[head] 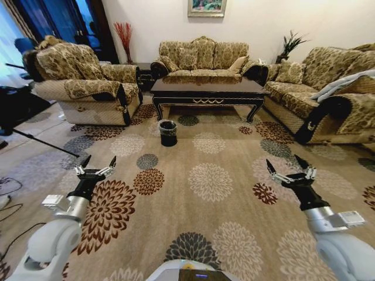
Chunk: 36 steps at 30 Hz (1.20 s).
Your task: Move to the front of the table and pick up the trash from the floor, then place it into the trash bin.
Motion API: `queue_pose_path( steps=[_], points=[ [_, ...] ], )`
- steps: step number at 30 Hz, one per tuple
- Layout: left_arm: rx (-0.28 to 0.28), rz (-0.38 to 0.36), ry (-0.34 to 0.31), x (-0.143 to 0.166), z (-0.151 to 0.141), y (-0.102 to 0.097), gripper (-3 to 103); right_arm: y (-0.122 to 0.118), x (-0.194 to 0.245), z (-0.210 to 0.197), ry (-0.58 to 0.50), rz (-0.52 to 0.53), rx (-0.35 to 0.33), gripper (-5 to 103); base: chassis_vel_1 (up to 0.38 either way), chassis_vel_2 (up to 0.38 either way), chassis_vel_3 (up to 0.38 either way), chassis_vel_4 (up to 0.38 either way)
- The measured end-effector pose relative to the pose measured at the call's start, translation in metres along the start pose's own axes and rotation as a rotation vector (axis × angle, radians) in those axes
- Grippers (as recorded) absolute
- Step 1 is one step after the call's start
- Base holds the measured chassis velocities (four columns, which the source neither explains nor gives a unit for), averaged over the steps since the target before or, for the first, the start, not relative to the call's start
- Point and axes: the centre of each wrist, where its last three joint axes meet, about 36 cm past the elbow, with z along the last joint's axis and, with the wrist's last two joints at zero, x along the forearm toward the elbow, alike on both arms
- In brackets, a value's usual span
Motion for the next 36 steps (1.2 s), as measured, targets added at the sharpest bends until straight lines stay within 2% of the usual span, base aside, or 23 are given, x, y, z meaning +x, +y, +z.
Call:
queue_pose_path(
  steps=[36],
  points=[
    [-0.009, 0.003, -0.011, 0.011, -0.016, -0.001, 100, -0.003, -0.005, -0.005, -0.007, -0.014, 0.012, 100, 0.000, 0.000, 0.000, 0.000]
  ],
)
